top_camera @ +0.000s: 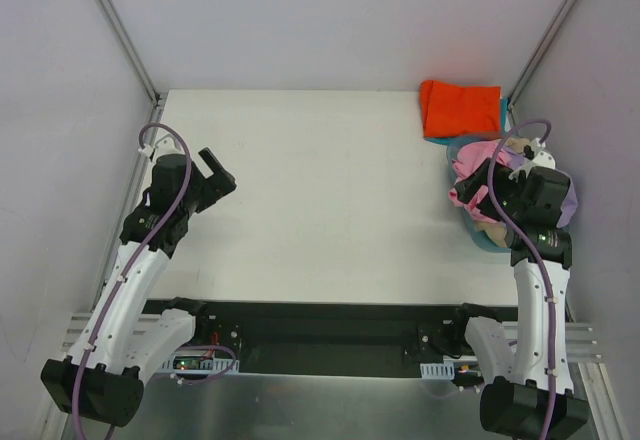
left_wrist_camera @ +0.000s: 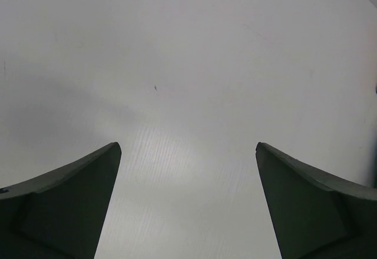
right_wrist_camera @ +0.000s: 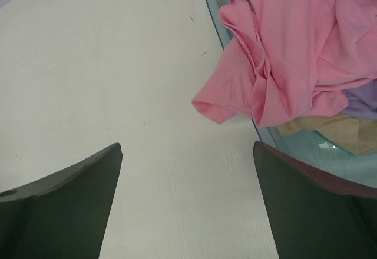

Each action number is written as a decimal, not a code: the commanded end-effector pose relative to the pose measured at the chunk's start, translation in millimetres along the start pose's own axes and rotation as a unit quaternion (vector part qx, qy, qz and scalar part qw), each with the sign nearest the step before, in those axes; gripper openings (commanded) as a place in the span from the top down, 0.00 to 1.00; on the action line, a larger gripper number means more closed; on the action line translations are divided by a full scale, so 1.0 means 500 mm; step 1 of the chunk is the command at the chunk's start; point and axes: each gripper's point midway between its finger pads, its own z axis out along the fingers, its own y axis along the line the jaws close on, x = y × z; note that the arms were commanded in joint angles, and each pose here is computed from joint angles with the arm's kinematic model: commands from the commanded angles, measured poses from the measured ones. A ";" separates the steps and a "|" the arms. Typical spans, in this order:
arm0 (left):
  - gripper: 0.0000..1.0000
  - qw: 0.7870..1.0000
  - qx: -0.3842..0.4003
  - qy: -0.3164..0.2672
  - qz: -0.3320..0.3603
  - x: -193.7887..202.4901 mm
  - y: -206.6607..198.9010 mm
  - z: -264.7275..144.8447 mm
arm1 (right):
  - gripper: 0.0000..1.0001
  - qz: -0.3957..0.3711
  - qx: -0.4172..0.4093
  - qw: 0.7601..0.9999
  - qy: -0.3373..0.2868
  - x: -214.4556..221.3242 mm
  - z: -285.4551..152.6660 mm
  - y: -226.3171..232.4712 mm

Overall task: Fold and stack the t-shirts
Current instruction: Grab the tshirt from the pile

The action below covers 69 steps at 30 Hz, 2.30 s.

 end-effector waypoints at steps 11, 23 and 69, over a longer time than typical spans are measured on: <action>0.01 0.999 -0.024 -0.025 -0.004 -0.018 0.023 -0.007 | 0.03 0.080 0.046 0.995 0.026 -0.061 0.016 0.002; 0.01 0.999 -0.010 -0.040 0.006 -0.030 0.009 0.019 | 0.03 0.156 0.163 0.971 0.073 0.003 0.112 -0.105; 0.01 0.995 0.089 -0.046 -0.005 -0.002 -0.037 0.009 | 0.97 -0.053 -0.301 0.920 -0.244 -0.514 -0.244 0.407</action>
